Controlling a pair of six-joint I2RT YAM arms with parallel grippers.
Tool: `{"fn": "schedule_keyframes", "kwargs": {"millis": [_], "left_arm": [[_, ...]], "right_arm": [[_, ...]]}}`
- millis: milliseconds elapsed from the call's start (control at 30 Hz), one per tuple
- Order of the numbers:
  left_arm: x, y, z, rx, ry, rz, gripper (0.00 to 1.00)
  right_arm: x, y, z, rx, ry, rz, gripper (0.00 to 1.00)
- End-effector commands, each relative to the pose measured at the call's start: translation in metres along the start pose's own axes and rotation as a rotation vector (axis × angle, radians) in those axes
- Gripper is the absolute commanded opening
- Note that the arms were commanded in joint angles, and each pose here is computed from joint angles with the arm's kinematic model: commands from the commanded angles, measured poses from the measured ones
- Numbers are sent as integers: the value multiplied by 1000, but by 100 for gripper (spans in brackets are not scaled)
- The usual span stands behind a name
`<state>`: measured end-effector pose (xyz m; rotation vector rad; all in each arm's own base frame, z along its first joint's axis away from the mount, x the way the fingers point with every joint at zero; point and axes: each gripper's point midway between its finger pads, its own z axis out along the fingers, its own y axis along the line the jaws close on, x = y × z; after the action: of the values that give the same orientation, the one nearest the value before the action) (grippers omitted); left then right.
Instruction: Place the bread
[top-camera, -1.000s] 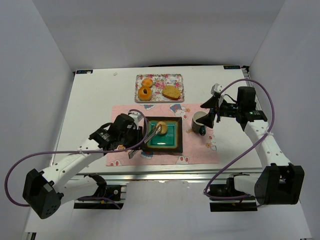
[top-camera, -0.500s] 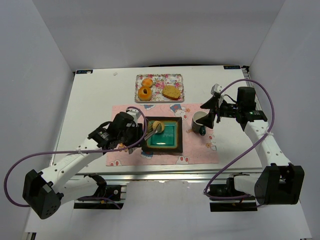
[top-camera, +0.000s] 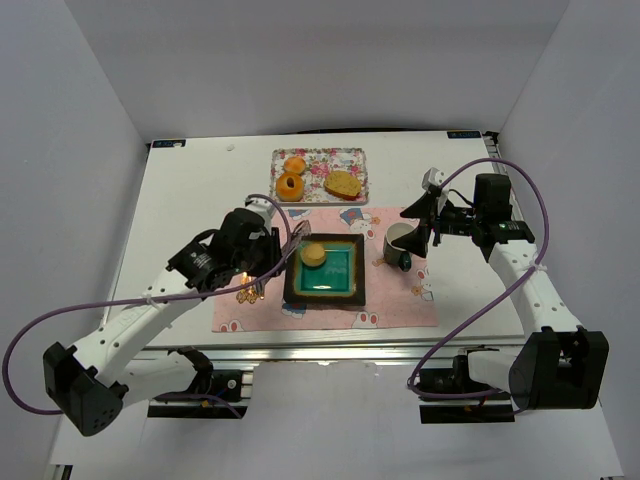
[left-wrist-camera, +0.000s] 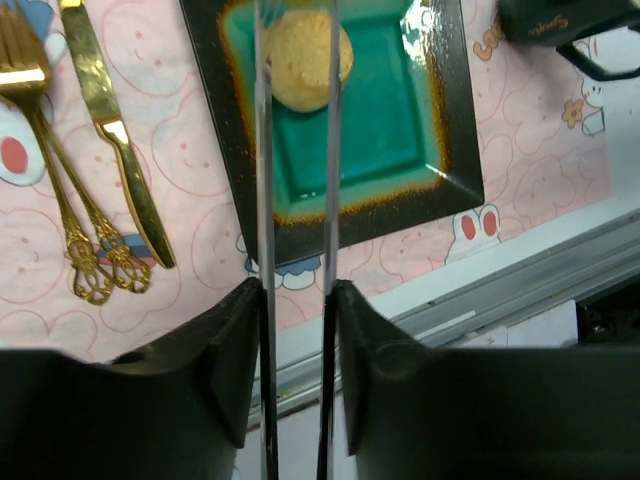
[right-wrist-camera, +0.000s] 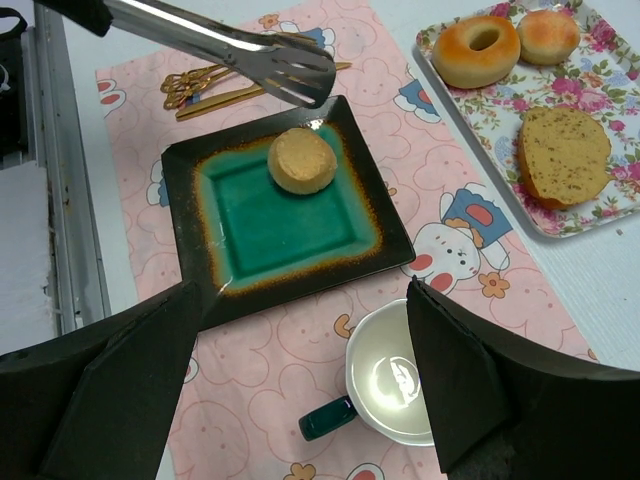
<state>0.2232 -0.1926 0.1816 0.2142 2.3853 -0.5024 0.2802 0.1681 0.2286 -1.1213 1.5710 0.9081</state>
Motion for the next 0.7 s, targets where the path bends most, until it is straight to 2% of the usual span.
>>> {"fn": "schedule_keyframes", "kwargs": {"millis": [0,133,233,333,467,667], "left_arm": [[-31,-6,-4,-10,-89,-5,39],[-66,-20,21,44,-142,-127,20],[-93,-28,42,121,-165,-229,17],[-118,-27,54,157,-183,-285,22],[-128,-19,91,164,-123,-328,31],[-140,-11,124,179,-106,-367,35]], "right_arm": [[-14,3,-3,-10,-34,-35,87],[-14,3,-2,-12,-43,-30,87],[-15,2,-2,-9,-45,-37,87],[-15,3,-2,-12,-46,-37,87],[-15,2,-1,-11,-48,-41,87],[-14,1,-2,-2,-45,-54,87]]}}
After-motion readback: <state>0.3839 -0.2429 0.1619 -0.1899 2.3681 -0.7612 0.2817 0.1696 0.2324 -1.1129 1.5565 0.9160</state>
